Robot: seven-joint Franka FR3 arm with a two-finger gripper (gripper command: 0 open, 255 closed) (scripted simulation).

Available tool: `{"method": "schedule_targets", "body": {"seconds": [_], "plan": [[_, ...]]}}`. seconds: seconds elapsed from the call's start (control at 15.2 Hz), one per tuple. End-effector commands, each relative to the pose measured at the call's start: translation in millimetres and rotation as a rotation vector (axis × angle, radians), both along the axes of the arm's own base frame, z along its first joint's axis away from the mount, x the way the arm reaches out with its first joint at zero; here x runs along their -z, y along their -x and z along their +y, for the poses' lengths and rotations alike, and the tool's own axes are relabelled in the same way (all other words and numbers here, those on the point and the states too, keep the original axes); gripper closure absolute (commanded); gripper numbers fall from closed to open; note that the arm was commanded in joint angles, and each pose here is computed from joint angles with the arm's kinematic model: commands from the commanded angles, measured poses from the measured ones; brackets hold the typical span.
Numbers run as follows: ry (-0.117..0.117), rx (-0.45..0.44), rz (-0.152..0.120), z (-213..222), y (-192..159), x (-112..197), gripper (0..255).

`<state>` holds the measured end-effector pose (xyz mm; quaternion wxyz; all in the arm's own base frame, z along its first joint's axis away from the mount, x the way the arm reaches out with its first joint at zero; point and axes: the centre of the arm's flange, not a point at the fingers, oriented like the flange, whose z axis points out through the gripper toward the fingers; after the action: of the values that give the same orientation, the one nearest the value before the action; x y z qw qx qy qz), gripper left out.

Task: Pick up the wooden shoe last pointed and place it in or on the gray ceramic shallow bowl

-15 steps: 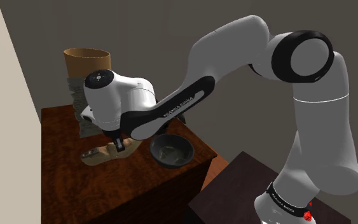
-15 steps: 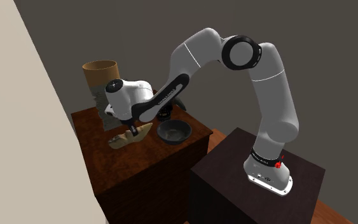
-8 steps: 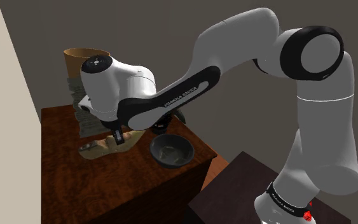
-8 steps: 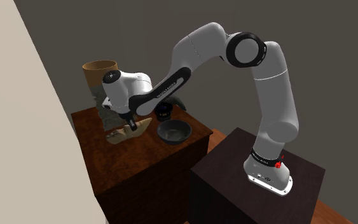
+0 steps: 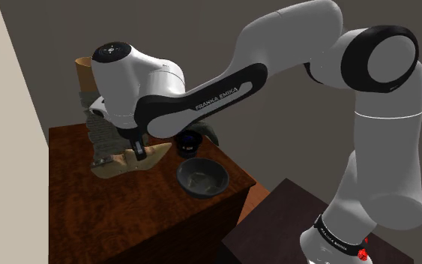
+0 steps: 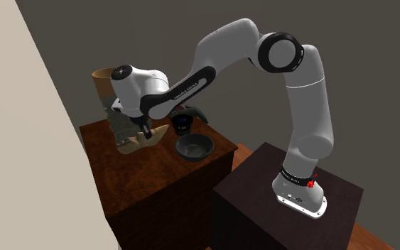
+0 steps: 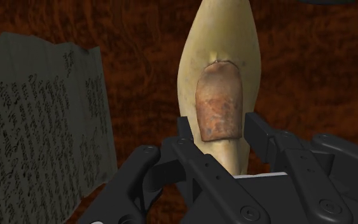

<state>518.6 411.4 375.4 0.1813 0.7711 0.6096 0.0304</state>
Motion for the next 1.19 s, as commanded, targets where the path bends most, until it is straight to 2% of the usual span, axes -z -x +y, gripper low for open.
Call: {"method": "schedule_targets", "body": {"seconds": [0.0,0.33,1.12], "plan": [[0.000,0.000,0.000,-1,0,-12,255],[0.000,0.000,0.000,-1,0,-37,255],[0.000,0.000,0.000,-123,101,-42,255]]}}
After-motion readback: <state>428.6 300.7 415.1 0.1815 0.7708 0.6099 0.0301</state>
